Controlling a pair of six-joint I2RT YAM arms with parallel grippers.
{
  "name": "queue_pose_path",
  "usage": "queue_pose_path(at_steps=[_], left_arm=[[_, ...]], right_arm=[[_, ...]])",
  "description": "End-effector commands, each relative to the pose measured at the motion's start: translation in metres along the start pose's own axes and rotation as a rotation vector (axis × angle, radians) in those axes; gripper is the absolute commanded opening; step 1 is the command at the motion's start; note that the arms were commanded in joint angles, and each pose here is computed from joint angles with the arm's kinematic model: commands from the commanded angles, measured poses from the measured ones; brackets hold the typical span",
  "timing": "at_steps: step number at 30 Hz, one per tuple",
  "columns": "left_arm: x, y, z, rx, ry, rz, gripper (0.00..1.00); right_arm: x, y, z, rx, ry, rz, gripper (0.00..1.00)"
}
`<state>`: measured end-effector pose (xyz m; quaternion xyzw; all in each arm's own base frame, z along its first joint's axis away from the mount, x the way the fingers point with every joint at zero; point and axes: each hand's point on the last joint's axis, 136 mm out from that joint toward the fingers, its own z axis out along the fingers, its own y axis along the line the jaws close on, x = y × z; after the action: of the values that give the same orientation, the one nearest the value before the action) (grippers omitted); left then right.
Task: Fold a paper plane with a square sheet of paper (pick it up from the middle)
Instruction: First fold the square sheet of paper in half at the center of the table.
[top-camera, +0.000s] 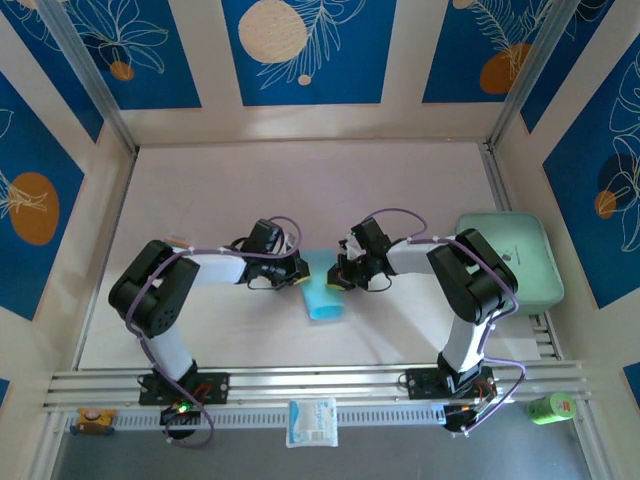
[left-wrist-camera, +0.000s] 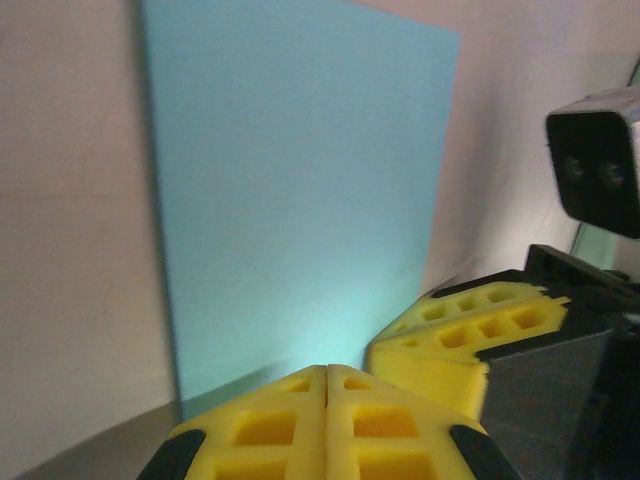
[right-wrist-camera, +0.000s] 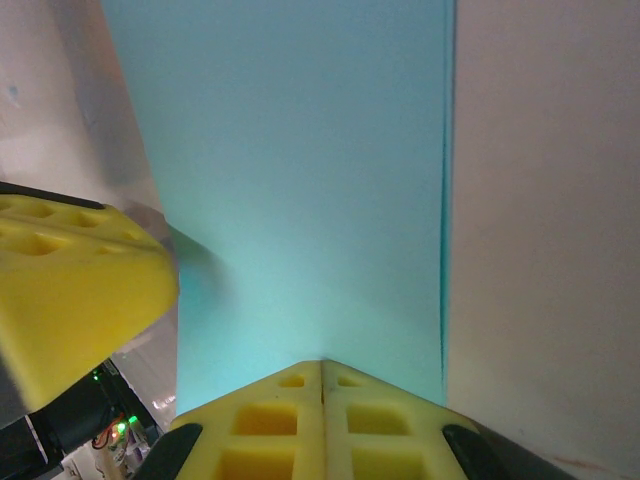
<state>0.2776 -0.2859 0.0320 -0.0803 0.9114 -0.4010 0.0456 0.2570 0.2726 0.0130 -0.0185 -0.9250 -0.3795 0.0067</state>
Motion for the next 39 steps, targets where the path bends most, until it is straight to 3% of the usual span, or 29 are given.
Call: queue_pose_path(at_steps=[1,10,19,26,30,39], left_arm=[[0.008,0.022,0.005,-0.046,0.017,-0.007,0.0],[0.022,0.054,0.008,-0.123,0.043,0.017,0.0],[0.012,-0.004,-0.02,-0.006,0.007,0.046,0.0],[0.024,-0.017,-0.016,0.08,0.051,0.015,0.0],[0.029,-0.01,-0.004,0.075,0.077,0.003,0.0],[0.052,0.047,0.006,-0.076,0.127,-0.001,0.0]], right_arm=[[0.027,-0.047,0.004,0.163,0.058,0.116,0.0],[0.028,-0.048,0.004,0.164,0.058,0.118,0.0],[0.026,-0.045,0.003,0.162,0.053,0.115,0.0],[0.026,-0.046,0.003,0.164,0.053,0.118,0.0],[0.028,-0.046,0.004,0.165,0.055,0.118,0.0],[0.026,-0.047,0.003,0.173,0.043,0.122,0.0]])
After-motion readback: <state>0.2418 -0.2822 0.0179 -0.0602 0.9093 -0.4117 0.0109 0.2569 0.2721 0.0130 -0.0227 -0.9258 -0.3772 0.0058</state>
